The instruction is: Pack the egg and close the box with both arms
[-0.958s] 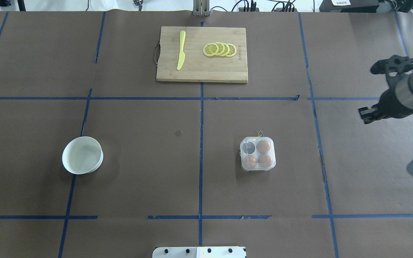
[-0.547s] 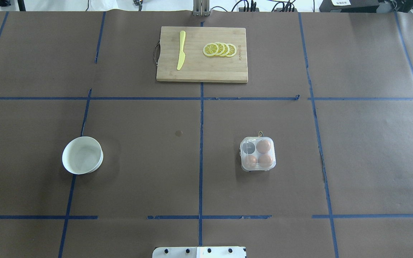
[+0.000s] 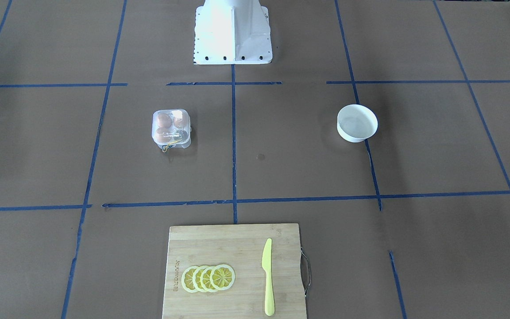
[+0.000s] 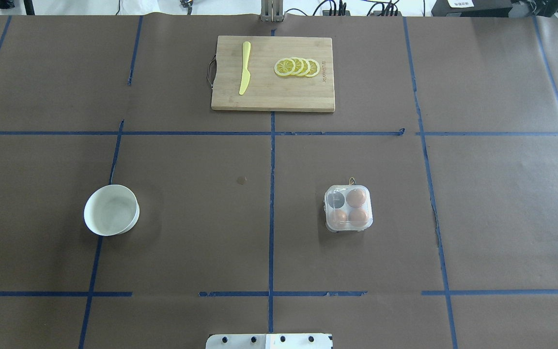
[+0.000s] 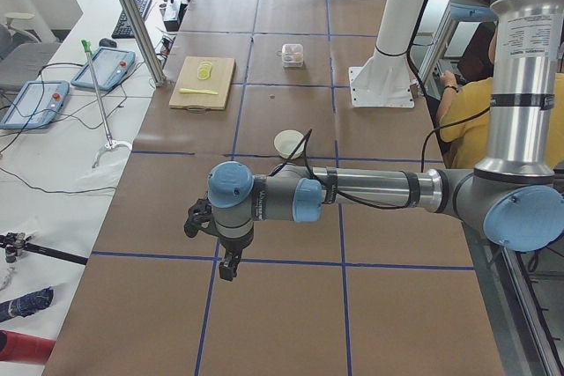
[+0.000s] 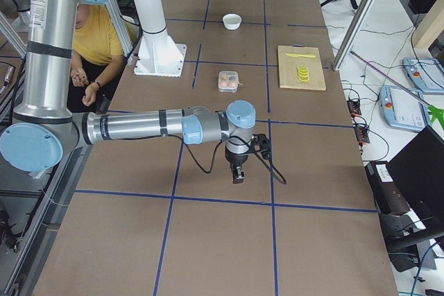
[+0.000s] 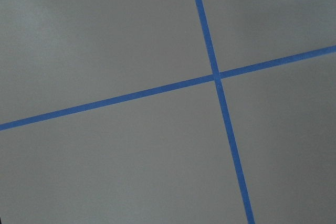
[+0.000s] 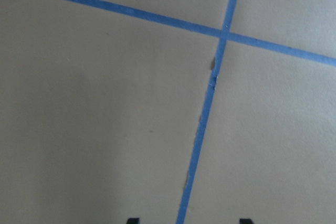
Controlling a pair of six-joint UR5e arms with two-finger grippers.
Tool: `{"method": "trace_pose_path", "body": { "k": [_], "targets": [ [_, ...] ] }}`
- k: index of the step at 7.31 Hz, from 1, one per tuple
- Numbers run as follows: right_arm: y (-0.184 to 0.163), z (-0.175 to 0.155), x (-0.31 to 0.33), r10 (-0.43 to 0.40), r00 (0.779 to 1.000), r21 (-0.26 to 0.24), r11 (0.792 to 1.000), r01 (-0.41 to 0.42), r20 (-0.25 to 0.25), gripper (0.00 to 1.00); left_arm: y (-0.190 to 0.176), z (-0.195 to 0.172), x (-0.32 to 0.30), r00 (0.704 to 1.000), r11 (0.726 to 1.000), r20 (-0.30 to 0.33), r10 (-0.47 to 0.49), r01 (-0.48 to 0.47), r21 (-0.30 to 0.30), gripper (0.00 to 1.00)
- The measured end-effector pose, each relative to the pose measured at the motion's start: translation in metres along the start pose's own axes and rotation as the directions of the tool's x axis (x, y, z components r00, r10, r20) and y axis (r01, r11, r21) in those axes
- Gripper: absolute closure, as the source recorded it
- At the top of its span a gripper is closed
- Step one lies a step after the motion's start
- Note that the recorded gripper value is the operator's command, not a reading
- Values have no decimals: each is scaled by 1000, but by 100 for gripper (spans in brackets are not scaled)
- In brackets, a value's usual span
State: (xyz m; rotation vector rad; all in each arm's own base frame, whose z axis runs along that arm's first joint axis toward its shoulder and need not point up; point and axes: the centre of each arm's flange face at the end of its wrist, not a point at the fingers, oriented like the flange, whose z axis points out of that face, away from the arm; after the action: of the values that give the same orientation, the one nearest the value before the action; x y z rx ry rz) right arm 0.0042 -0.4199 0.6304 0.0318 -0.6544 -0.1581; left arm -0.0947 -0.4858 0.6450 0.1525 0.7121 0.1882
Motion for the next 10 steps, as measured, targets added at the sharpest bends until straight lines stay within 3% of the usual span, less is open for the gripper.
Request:
{"method": "trace_pose_path", "body": {
  "k": [4, 10],
  "targets": [
    [37, 13, 50, 137, 991, -29, 990, -137, 5, 0, 0, 0, 0, 1000, 1000, 1, -6, 6, 0, 0],
    [8, -13, 53, 199, 979, -35, 980, -197, 39, 0, 0, 0, 0, 1000, 1000, 1, -10, 10, -3, 0]
  ]
}}
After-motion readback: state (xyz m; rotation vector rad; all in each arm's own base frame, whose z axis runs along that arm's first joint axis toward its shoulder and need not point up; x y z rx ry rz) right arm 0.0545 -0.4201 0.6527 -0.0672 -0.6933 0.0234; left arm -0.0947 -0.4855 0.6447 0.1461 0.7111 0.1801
